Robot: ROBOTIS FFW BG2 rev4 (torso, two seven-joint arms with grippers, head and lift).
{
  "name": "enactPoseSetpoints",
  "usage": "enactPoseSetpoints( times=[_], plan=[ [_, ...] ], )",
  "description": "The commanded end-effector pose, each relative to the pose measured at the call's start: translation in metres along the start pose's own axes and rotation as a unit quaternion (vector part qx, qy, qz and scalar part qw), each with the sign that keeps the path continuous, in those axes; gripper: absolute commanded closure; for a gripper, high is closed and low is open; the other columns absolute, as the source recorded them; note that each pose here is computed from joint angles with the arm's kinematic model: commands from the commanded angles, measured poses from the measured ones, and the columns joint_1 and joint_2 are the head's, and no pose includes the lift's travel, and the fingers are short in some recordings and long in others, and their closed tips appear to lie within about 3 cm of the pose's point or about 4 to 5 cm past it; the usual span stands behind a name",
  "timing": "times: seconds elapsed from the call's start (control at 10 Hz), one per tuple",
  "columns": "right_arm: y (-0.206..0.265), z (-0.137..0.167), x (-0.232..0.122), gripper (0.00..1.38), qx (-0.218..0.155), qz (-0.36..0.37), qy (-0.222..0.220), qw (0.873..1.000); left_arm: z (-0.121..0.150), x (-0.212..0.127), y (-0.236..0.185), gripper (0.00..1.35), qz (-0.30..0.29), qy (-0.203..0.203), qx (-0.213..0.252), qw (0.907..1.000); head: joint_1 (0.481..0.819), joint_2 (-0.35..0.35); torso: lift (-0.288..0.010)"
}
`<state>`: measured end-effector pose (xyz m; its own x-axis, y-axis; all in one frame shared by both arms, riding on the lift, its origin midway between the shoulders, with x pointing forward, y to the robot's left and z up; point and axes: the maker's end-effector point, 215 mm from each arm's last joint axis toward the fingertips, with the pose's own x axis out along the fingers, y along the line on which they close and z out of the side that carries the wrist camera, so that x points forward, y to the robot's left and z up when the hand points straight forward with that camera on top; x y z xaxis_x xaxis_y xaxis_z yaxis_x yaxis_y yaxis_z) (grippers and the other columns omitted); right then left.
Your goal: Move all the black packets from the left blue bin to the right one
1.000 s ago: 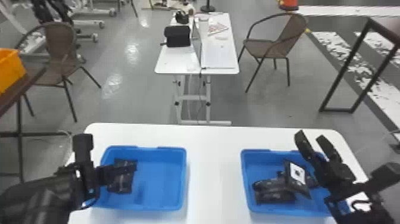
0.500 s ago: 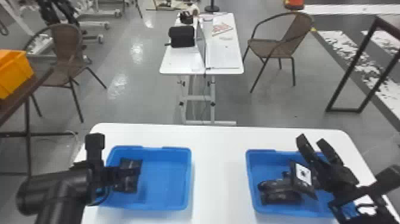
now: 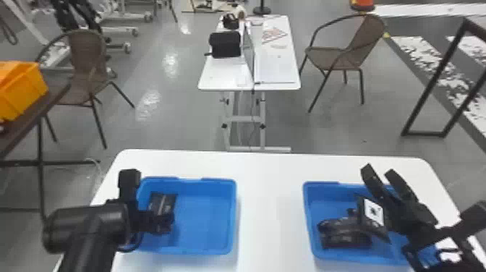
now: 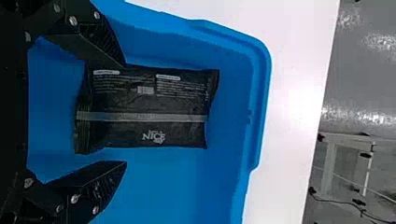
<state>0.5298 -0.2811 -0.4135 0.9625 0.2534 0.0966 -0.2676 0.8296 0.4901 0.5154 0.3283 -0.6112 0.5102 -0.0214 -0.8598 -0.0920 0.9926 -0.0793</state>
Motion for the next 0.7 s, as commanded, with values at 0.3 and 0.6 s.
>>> enactPoseSetpoints(
  times=[0.3, 0.6],
  plan=[
    [0.002, -0.004, 0.0, 0.25, 0.016, 0.006, 0.001, 1.0, -0.011, -0.001, 0.032, 1.2, 0.02, 0.031, 0.039, 0.9986, 0.695, 0.07, 0.0],
    [0.006, -0.01, -0.001, 0.26, 0.025, 0.012, 0.002, 1.0, 0.037, -0.024, 0.004, 1.21, -0.06, -0.088, 0.126, 0.9863, 0.695, 0.075, 0.0]
  ],
)
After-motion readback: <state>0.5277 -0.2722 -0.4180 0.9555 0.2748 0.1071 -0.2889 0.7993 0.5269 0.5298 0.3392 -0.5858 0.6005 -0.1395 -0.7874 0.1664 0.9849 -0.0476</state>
